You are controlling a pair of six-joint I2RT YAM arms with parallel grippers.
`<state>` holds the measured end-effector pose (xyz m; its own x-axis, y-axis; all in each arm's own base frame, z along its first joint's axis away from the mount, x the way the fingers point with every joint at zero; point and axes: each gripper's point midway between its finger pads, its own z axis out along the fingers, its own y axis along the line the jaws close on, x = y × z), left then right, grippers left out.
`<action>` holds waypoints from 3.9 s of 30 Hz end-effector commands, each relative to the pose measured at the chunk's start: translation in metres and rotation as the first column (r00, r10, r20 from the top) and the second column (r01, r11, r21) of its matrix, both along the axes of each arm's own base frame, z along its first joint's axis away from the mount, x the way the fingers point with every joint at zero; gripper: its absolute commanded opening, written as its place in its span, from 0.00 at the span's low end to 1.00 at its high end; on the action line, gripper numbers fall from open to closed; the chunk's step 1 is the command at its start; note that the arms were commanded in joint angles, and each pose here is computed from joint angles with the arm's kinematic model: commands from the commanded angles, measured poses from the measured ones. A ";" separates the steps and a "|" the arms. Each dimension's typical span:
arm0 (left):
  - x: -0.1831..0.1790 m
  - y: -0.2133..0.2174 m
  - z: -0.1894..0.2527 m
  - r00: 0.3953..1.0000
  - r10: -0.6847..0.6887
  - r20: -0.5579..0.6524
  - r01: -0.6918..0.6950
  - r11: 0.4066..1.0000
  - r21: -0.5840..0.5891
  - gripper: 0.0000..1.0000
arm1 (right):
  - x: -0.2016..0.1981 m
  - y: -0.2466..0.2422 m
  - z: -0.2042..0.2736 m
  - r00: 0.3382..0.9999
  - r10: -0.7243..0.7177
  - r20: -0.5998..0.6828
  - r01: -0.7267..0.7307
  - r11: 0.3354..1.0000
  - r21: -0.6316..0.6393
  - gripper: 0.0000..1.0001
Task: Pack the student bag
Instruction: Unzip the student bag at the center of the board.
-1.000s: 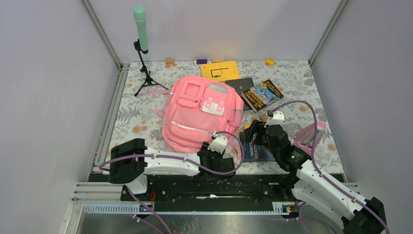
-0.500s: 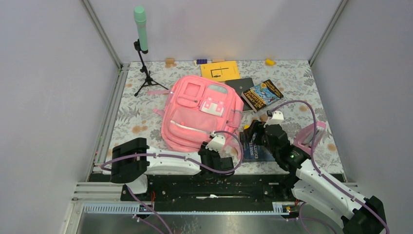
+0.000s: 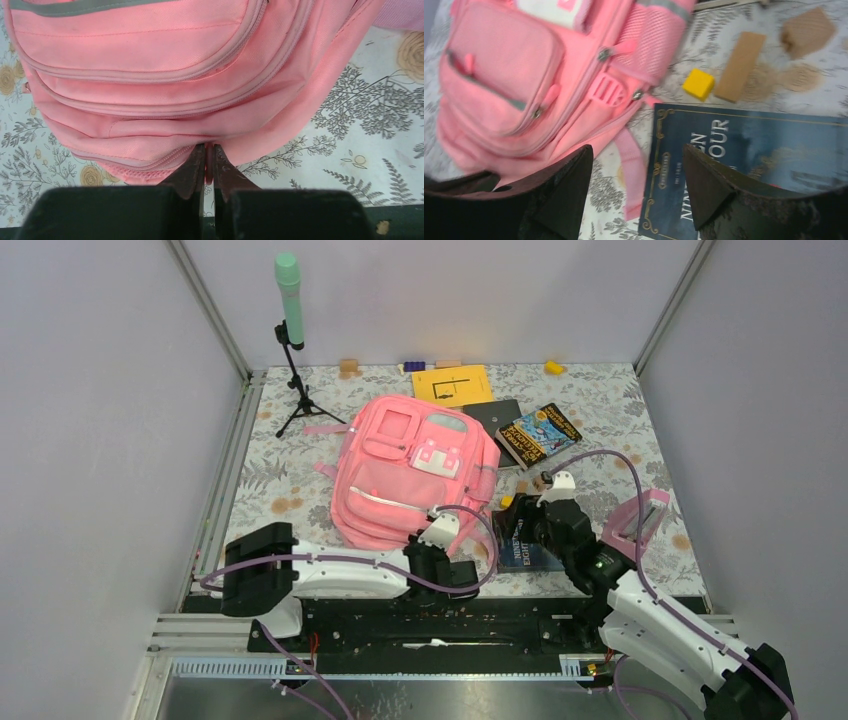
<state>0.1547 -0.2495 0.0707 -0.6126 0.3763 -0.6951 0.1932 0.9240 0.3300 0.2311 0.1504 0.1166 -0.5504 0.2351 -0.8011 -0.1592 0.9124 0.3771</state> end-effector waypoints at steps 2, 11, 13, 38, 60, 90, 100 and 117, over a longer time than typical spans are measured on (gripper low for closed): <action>0.002 -0.002 0.042 0.999 -0.030 0.042 0.036 0.989 -0.143 0.00 | -0.017 0.048 0.034 0.922 0.321 0.216 -0.344 0.935 0.081 0.70; -0.010 -0.006 0.052 0.975 -0.223 -0.001 0.204 0.892 -0.403 0.00 | -0.051 0.095 0.062 0.637 0.594 0.491 -0.625 0.771 -0.120 0.70; -0.011 -0.005 0.055 0.967 -0.256 -0.001 0.230 0.869 -0.437 0.00 | -0.059 0.110 0.068 0.569 0.637 0.521 -0.656 0.733 -0.181 0.70; 0.001 -0.010 0.088 0.937 -0.347 0.038 0.293 0.721 -0.628 0.00 | -0.045 0.212 0.006 0.323 0.879 0.351 -0.701 0.472 -0.535 0.61; 0.017 0.008 0.085 0.973 -0.230 0.028 0.194 0.745 -0.639 0.00 | -0.006 0.170 0.024 0.554 0.699 0.451 -0.464 0.710 -0.530 0.00; 0.042 0.054 0.086 0.996 -0.070 0.050 0.086 0.744 -0.663 0.00 | 0.025 0.116 0.066 0.696 0.522 0.494 -0.372 0.850 -0.374 0.00; 0.052 0.066 0.083 0.998 -0.031 0.053 0.058 0.755 -0.653 0.00 | 0.034 0.095 0.077 0.752 0.441 0.489 -0.325 0.894 -0.308 0.00; 0.064 0.090 0.080 0.996 0.062 0.066 -0.003 0.745 -0.668 0.00 | 0.040 0.070 0.114 0.798 0.320 0.511 -0.263 0.947 -0.183 0.00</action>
<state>0.2082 -0.1712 0.1457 -0.5987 -0.1972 -0.7763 0.1965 0.9034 -0.3811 0.2473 0.2375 0.1704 -0.1417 -0.1172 -0.9829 -0.6748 0.7380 0.0093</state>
